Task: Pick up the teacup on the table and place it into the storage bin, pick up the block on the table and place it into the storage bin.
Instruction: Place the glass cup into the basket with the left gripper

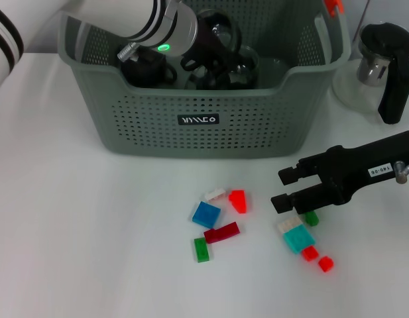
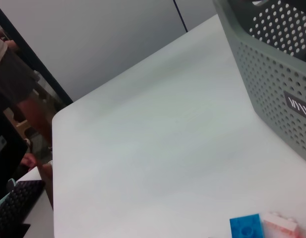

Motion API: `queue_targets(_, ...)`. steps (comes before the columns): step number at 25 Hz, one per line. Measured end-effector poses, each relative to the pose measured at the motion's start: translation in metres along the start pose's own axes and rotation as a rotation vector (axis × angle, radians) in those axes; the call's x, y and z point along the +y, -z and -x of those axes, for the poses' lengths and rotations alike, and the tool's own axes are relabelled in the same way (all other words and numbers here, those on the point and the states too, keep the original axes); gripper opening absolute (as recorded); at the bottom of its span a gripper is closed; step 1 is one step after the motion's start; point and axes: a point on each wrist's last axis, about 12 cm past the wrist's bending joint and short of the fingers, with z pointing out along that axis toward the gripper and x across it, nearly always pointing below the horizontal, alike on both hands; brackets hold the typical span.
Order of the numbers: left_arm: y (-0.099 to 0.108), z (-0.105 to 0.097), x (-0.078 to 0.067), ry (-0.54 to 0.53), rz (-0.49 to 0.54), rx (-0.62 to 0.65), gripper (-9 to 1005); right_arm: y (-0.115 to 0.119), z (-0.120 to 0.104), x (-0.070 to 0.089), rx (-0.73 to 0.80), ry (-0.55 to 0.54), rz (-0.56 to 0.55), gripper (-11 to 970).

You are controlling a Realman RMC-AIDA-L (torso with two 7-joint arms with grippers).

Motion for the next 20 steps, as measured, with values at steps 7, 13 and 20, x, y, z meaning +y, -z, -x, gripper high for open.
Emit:
queue_targets(7, -0.0002, -0.0007, 0.0011, -0.006, 0.009, 0.003, 48, -0.0002, -0.0005, -0.0001, 0.006, -0.001, -0.001, 800)
queue_targets(13, -0.0005, -0.0014, 0.0017, -0.013, 0.016, 0.007, 57, -0.0003, -0.0007, -0.0001, 0.007, -0.004, -0.001, 800)
queue_targets(20, -0.0008, -0.0017, 0.0038, -0.009, 0.031, 0.002, 75, -0.0003, -0.0008, -0.0001, 0.007, -0.005, -0.001, 800)
